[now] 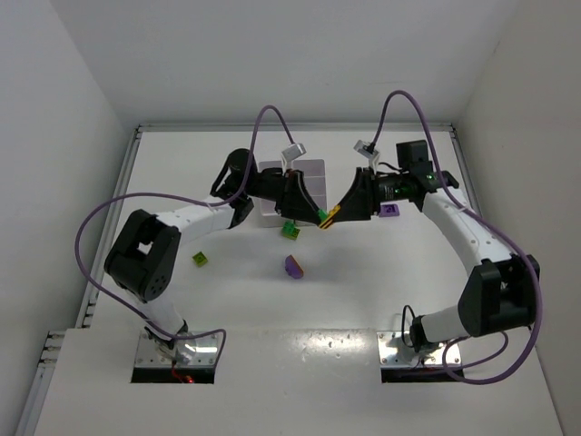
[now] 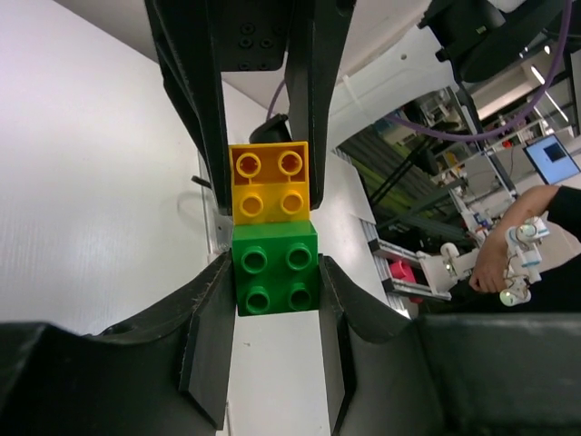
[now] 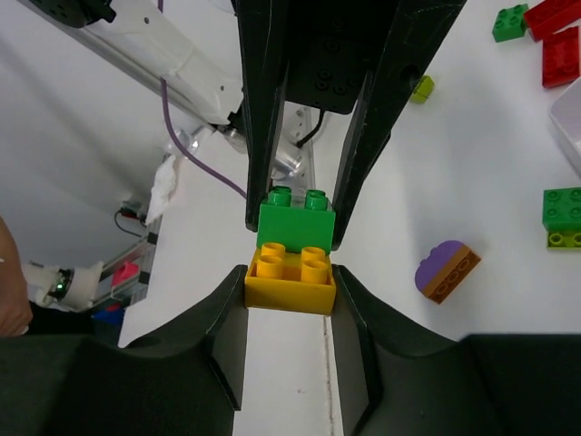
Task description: Sort the legos into containers by color
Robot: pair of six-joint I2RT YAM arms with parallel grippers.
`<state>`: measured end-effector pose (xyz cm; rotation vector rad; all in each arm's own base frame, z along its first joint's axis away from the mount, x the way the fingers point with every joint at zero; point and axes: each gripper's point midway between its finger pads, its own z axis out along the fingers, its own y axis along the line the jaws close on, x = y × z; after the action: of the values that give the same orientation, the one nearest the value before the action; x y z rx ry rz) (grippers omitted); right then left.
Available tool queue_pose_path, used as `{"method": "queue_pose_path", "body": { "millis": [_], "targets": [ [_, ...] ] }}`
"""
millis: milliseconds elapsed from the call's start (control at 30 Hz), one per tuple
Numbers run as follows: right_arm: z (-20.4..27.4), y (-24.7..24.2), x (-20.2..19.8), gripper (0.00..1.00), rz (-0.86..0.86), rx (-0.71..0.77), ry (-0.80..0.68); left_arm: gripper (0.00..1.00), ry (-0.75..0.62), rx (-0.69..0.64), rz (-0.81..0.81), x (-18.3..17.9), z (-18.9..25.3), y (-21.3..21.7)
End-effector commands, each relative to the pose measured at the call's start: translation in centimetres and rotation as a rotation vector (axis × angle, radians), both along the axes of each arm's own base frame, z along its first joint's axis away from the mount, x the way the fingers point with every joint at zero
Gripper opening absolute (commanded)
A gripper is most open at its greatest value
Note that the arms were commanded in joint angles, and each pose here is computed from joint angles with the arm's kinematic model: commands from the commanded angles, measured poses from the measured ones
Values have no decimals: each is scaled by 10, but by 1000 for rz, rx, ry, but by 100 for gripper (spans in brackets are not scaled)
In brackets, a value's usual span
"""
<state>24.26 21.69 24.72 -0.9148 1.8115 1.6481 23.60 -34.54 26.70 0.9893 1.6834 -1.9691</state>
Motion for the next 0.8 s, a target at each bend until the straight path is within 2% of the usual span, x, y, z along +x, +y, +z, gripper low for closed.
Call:
{"method": "queue_pose_path", "body": {
  "millis": [0, 300, 400, 467, 500, 533, 567, 633, 667, 700, 767],
  "targets": [
    [5, 2, 2, 0, 18, 16, -76, 0, -105, -65, 118, 21, 15, 9],
    [-35, -20, -20, 0, -53, -123, -49, 0, -199, -122, 309, 71, 57, 46],
    [-55, -36, -18, 0, -114, -224, -46, 0, -213, -124, 377, 86, 67, 66],
    [-77, -58, -6, 0, -190, -376, -80, 0, -224, -67, 470, 103, 68, 96],
    [-80, -71, 3, 0, -246, -438, -100, 0, -232, -19, 520, 111, 63, 109],
    [-97, -91, 11, 0, -309, -571, -97, 0, -264, 131, 564, 118, 40, 127],
    [-102, -102, 15, 0, -335, -625, -106, 0, -318, 258, 707, 137, 33, 154],
    [-115, -128, 20, 0, -387, -771, -83, 0, -396, 496, 785, 142, 7, 183],
    [-122, -135, 19, 0, -378, -819, -86, 0, -403, 643, 789, 136, -14, 204],
    [-128, -152, 25, 0, -415, -907, -84, 0, -396, 787, 864, 141, -31, 232],
    [-143, -166, 22, 0, -369, -991, -82, 0, -331, 931, 830, 127, -61, 271]
  ]
}}
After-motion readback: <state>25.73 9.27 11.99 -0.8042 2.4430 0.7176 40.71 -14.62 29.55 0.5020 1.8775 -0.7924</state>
